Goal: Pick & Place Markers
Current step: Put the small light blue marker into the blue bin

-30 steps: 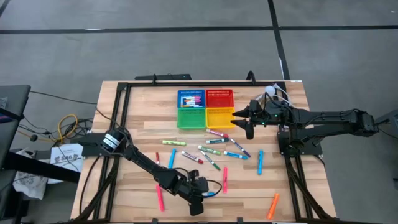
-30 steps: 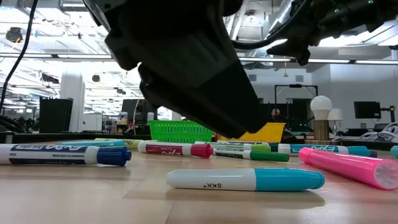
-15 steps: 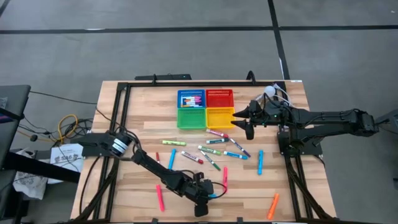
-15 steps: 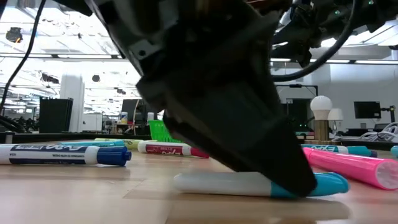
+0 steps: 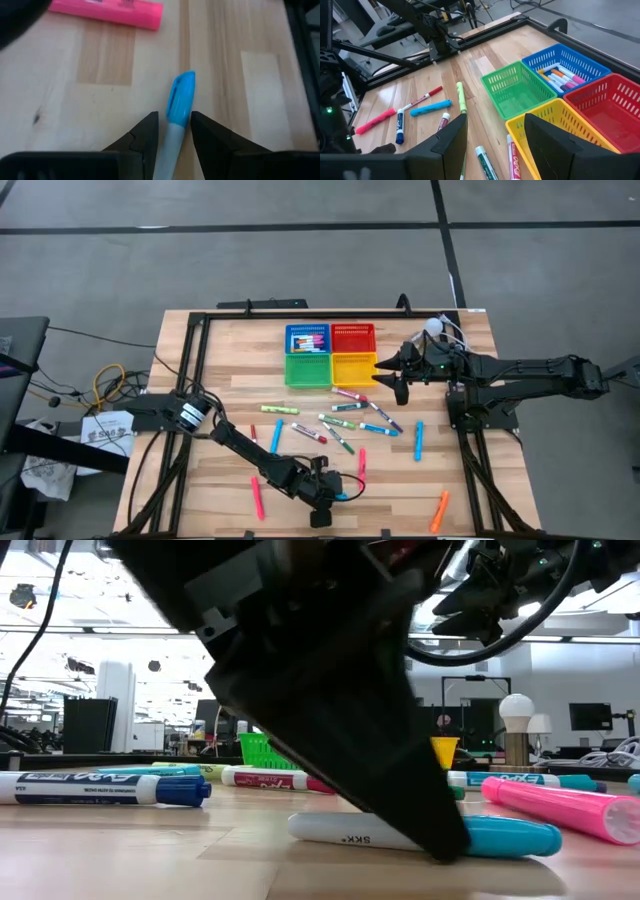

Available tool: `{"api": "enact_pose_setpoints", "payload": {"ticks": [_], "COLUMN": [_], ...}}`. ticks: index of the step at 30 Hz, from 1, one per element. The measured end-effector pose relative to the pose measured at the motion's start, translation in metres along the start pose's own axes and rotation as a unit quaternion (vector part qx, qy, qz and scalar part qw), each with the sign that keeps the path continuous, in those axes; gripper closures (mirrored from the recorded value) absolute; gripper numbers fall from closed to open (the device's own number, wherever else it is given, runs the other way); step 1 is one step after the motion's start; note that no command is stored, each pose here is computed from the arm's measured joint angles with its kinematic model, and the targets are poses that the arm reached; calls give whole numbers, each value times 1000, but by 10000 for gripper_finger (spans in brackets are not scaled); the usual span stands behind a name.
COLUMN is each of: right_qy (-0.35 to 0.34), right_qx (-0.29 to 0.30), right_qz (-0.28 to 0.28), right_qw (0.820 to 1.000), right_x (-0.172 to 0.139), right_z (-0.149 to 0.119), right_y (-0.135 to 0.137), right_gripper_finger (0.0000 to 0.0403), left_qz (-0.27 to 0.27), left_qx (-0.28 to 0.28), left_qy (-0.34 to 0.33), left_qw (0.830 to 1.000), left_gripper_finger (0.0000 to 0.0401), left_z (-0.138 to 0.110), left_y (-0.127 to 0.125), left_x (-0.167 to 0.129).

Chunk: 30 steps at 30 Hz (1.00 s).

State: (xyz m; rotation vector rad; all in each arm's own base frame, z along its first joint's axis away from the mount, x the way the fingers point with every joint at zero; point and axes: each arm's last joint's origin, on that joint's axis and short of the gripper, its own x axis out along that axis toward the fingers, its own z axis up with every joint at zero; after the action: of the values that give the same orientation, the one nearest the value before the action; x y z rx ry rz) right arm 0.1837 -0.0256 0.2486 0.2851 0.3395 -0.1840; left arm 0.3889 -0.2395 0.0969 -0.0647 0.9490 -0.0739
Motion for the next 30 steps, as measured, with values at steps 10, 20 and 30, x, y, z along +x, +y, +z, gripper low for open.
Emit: {"api": "enact_pose_setpoints", "payload": {"ticks": [10,20,30], "right_qy": [0,0,0], "right_qx": [0,0,12], "right_qz": [0,0,1], "right_qw": [1000,1000,1000], "right_x": [0,0,0], "right_z": [0,0,0], "right_y": [0,0,0], "right_gripper_finger": [217,217,217], "left_qz": [32,61,63], "left_qx": [31,18,18], "left_qy": [8,8,1], "left_qw": [999,998,998], "left_gripper_finger": [283,283,283], "left_z": [6,17,16], "left_y": [20,47,44], "left_x": [4,9,9]}}
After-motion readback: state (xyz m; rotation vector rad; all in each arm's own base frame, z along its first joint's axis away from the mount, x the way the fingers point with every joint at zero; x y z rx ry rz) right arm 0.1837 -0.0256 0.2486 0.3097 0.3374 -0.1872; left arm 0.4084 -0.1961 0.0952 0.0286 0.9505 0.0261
